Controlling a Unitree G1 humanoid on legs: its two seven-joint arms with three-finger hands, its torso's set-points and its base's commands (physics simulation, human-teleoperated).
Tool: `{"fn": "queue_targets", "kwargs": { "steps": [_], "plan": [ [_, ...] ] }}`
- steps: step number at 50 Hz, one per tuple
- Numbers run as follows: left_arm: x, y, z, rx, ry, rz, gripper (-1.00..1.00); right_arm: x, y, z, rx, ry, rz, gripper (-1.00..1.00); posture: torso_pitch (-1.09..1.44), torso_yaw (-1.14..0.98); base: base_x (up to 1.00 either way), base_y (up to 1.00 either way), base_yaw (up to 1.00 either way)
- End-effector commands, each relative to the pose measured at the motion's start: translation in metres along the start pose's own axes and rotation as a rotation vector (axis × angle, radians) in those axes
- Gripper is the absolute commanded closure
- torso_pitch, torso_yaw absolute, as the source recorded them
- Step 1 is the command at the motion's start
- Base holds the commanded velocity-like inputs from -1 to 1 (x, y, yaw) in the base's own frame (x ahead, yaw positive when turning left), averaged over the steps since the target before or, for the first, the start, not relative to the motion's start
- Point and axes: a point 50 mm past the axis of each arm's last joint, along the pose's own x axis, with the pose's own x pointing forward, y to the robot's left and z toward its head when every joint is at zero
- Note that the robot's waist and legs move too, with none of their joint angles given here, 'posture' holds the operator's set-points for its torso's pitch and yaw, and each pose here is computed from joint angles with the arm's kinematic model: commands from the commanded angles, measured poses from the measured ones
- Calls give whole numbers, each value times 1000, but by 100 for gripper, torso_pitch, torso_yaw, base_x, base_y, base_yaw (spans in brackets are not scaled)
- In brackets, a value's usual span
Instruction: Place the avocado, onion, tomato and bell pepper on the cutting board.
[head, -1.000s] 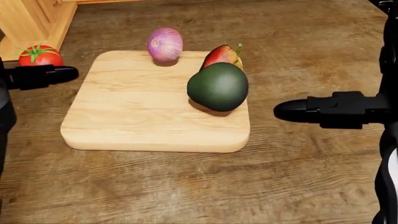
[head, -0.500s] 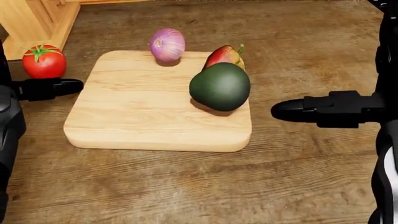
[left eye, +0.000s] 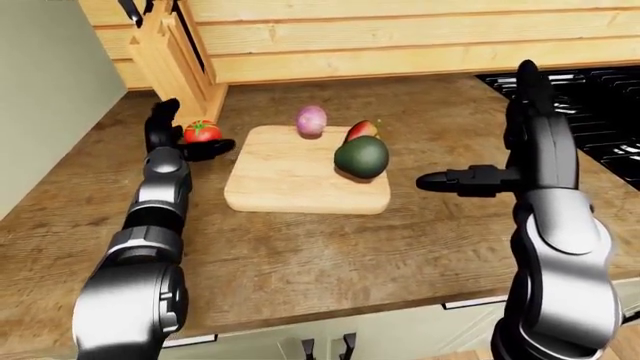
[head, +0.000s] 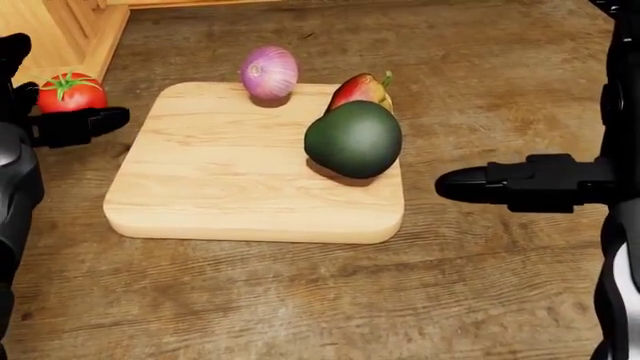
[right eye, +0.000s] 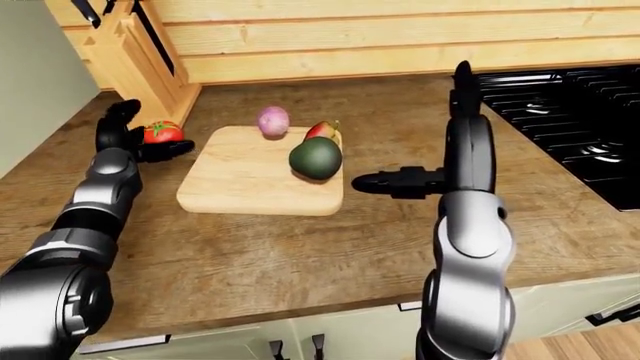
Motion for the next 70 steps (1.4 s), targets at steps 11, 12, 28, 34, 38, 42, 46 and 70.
{"fn": "queue_targets", "kwargs": {
  "steps": [11,12,28,34,38,42,46,70],
  "plan": [
    [1,-2,22,45,-95,4,-17,-2,-5,15,4,-80,-27,-100,0,0,0,0,0],
    [1,-2,21,44,-96,4,-16,-1,-4,16,2,-84,-25,-100,0,0,0,0,0],
    [0,-9,23,105,-107,-6,48,-2,-6,19,4,-88,-27,-100,0,0,0,0,0],
    [0,-4,28,127,-124,8,52,-3,-6,18,6,-86,-29,-100,0,0,0,0,0],
    [0,2,41,154,-156,24,55,-3,-6,17,5,-85,-27,-100,0,0,0,0,0],
    [-4,5,63,154,-210,22,59,-3,-6,15,4,-83,-27,-100,0,0,0,0,0],
    [-13,9,78,150,-242,22,62,-4,-6,13,11,-79,-27,-100,0,0,0,0,0],
    [-81,-24,102,132,-335,-190,69,-4,-6,12,16,-80,-26,-100,0,0,0,0,0]
  ]
}}
